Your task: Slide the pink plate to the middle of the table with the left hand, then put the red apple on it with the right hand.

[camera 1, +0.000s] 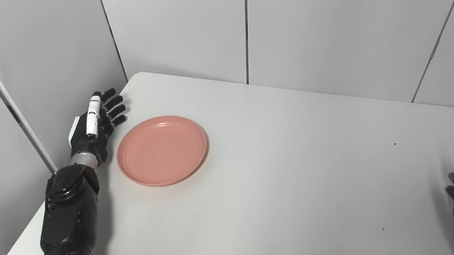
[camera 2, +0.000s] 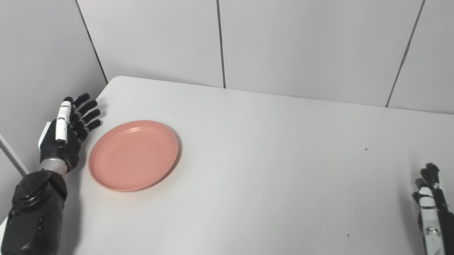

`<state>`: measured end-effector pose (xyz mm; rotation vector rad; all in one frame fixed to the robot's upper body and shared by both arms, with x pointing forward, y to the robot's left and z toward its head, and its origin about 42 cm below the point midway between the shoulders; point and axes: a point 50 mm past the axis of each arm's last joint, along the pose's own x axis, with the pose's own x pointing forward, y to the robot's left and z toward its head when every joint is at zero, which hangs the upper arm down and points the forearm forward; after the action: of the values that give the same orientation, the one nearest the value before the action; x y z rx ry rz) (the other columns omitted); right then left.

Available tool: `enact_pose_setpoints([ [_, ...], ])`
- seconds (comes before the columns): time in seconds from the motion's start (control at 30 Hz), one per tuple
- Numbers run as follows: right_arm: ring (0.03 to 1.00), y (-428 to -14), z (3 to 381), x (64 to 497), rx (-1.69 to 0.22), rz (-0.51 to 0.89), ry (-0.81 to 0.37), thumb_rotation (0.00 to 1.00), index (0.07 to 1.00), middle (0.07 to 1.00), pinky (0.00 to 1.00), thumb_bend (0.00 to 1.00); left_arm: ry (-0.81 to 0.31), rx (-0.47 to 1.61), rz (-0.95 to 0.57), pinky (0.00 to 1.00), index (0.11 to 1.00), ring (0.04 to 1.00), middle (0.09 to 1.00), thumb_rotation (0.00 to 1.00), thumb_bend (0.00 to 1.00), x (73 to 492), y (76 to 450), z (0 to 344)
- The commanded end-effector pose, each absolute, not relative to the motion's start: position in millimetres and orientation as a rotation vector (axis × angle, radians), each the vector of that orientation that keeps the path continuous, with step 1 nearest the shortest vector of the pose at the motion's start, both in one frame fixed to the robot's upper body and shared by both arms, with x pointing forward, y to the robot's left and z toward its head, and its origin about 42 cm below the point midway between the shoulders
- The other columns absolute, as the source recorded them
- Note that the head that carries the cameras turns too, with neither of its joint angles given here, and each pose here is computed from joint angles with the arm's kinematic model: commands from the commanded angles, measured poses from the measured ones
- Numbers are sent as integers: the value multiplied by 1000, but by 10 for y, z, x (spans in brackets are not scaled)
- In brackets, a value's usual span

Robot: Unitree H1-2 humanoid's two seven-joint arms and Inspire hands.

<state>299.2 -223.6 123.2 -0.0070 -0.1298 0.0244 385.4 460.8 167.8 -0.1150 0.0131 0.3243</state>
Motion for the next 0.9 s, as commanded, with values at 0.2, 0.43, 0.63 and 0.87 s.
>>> enact_pose_setpoints([
  [0.2, 1000, -2262, 1365, 3024, -4, 33, -185, 1000, 1000, 1000, 1000, 0, -66, -127, 353, 846, 815, 849, 844, 1000, 258, 3854, 4719, 1835],
  [0.43, 1000, -2251, 1389, 3011, 1, 28, -180, 1000, 1000, 1000, 1000, 0, -52, -113, 342, 849, 829, 859, 854, 1000, 253, 3824, 4724, 1753],
  [0.63, 1000, -2248, 1400, 3015, -8, 26, -184, 1000, 1000, 1000, 1000, 0, -34, -122, 332, 837, 836, 854, 854, 1000, 259, 3797, 4698, 1662],
  [0.87, 1000, -2258, 1386, 3024, -8, 27, -189, 1000, 1000, 1000, 1000, 0, -15, -154, 307, 852, 844, 862, 860, 1000, 316, 3781, 4664, 1554],
])
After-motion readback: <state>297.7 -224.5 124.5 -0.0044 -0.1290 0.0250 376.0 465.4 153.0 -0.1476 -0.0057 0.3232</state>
